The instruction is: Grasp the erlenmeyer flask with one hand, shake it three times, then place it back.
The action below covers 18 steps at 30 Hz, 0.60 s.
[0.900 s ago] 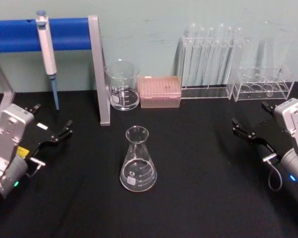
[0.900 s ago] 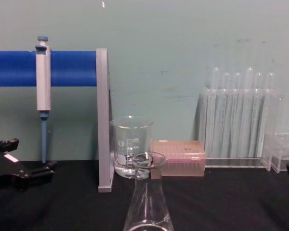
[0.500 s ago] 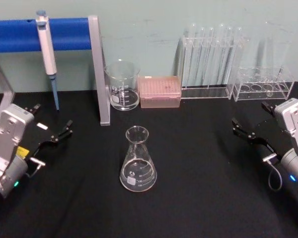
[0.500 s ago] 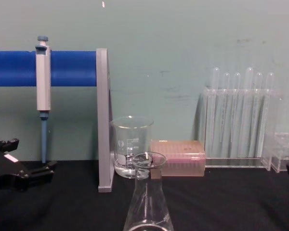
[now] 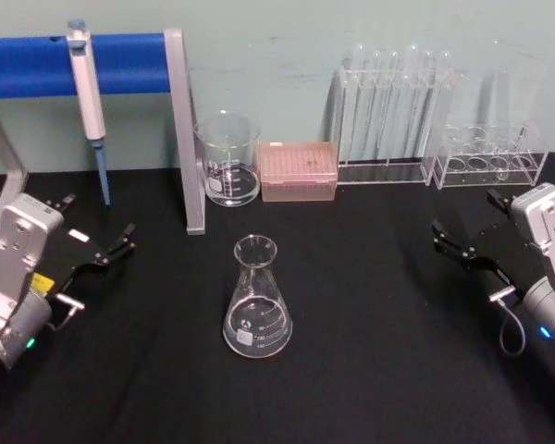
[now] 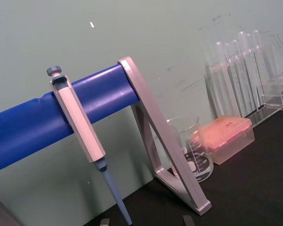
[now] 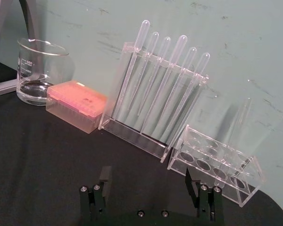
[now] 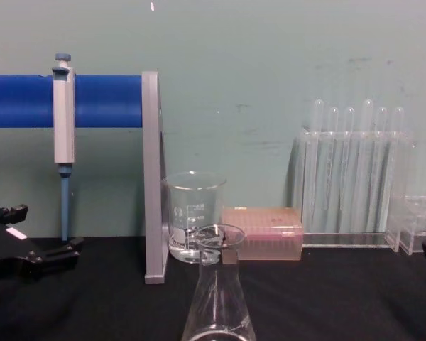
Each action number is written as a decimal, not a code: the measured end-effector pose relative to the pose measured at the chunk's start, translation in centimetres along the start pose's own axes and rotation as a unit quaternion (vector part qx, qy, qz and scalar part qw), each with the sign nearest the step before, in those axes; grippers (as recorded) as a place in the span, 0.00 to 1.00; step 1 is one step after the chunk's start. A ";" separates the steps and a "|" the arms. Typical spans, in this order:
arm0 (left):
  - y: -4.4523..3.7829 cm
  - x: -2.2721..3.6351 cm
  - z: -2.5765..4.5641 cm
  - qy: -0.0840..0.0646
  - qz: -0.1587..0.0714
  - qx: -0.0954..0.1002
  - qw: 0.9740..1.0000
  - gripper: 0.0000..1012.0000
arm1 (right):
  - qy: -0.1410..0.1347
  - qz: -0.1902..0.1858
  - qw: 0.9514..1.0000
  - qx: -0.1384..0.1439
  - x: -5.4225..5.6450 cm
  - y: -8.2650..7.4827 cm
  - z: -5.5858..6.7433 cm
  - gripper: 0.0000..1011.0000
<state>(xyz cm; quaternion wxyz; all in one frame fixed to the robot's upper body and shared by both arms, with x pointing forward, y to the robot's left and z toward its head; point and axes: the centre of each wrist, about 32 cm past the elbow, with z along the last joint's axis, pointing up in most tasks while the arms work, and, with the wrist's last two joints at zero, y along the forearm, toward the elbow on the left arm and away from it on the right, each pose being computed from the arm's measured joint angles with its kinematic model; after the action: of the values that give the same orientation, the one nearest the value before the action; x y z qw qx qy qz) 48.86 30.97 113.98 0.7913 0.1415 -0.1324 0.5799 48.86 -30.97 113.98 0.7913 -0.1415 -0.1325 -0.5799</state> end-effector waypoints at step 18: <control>0.00 0.00 0.00 0.000 0.000 0.000 1.000 0.99 | 0.014 0.011 1.000 0.010 0.9 -1.9 -0.2 0.99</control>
<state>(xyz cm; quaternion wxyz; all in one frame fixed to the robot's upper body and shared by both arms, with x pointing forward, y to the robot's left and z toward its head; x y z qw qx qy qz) 48.86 30.97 113.98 0.7913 0.1415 -0.1325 0.5799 47.28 -32.35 114.24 0.8008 -0.1263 -0.1255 -0.5719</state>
